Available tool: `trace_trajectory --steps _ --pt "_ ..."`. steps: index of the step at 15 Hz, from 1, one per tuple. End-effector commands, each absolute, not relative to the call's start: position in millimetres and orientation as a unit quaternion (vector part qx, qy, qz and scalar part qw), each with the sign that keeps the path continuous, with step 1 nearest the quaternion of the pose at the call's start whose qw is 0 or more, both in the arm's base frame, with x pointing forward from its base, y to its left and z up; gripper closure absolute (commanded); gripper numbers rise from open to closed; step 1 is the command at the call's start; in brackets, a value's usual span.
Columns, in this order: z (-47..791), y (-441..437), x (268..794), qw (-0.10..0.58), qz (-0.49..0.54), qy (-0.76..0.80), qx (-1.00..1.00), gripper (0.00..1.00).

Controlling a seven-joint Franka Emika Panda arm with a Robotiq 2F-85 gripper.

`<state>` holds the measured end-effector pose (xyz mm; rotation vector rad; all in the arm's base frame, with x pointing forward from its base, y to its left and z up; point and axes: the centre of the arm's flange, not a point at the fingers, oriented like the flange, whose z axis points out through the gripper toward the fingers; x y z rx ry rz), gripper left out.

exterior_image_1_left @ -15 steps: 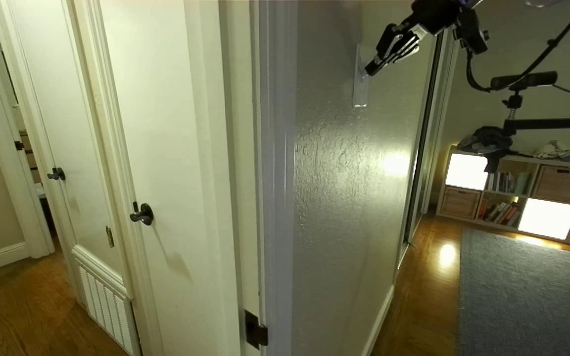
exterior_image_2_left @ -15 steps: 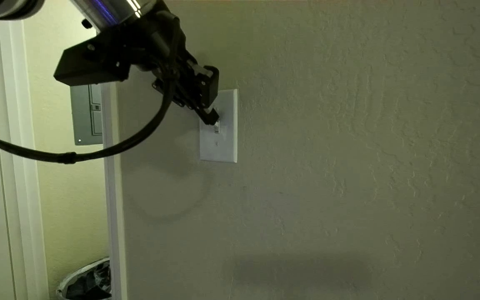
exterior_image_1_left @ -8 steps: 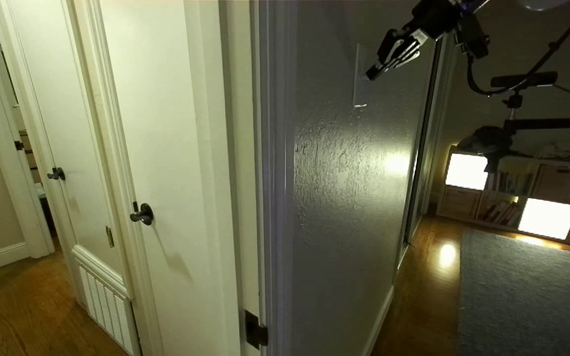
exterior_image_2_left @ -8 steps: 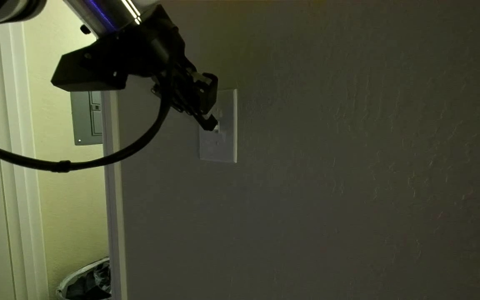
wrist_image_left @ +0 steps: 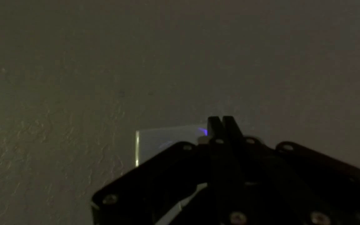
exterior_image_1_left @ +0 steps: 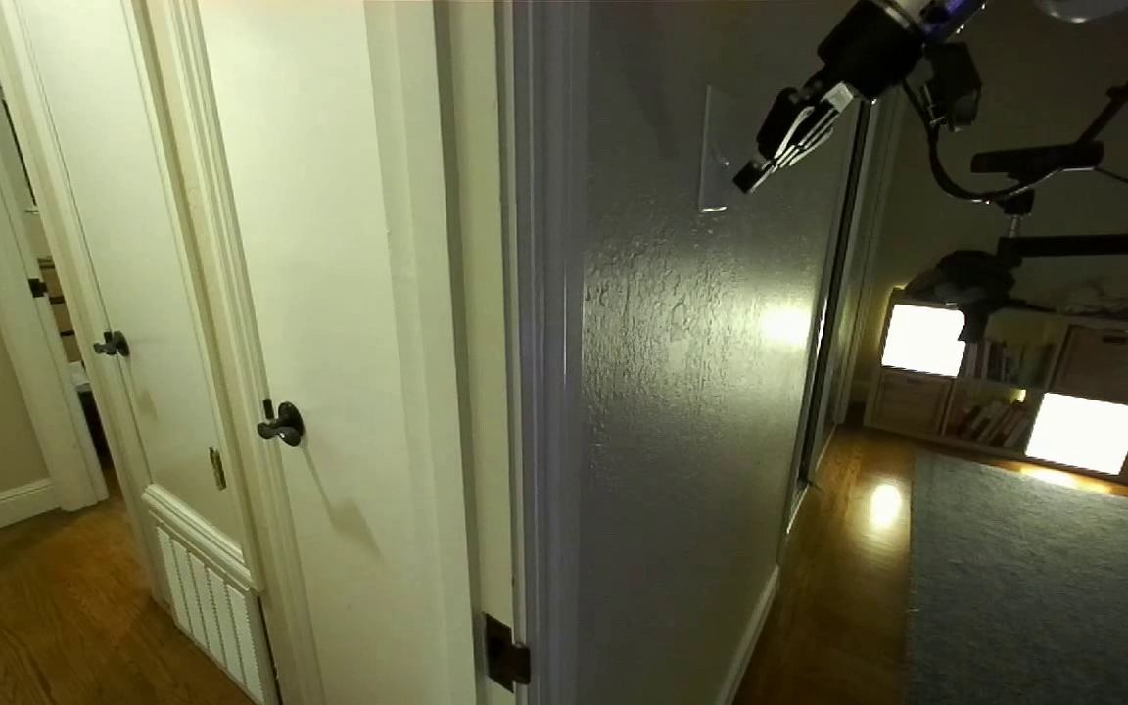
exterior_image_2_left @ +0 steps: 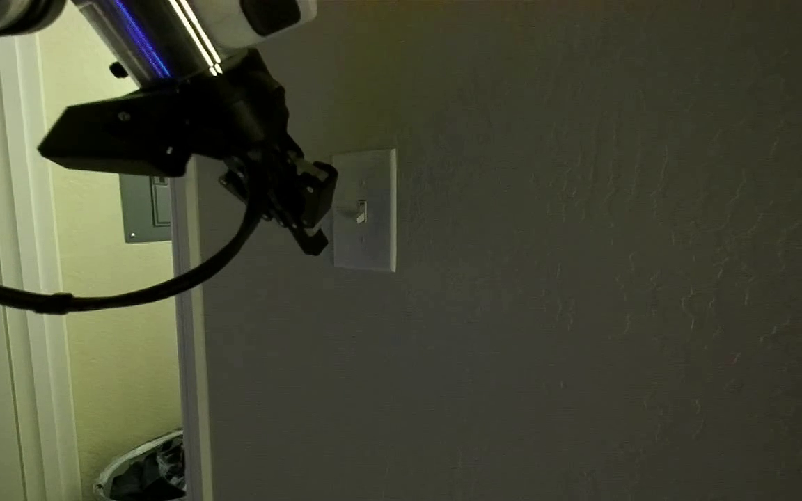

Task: Flip the switch on the wall

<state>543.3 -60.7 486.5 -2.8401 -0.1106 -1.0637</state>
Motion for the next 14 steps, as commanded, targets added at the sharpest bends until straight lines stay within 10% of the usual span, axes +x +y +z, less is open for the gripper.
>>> trace_trajectory --steps 1,11,12,14 --pt "492 -57 511 0.095 -0.276 -0.093 -0.952 0.68" --pt "452 -66 472 0.112 -0.024 -0.159 -0.981 0.15" --pt "446 -68 482 0.121 -0.043 -0.153 -0.980 0.33" --pt "445 -66 480 0.118 -0.034 -0.158 -0.980 0.19"
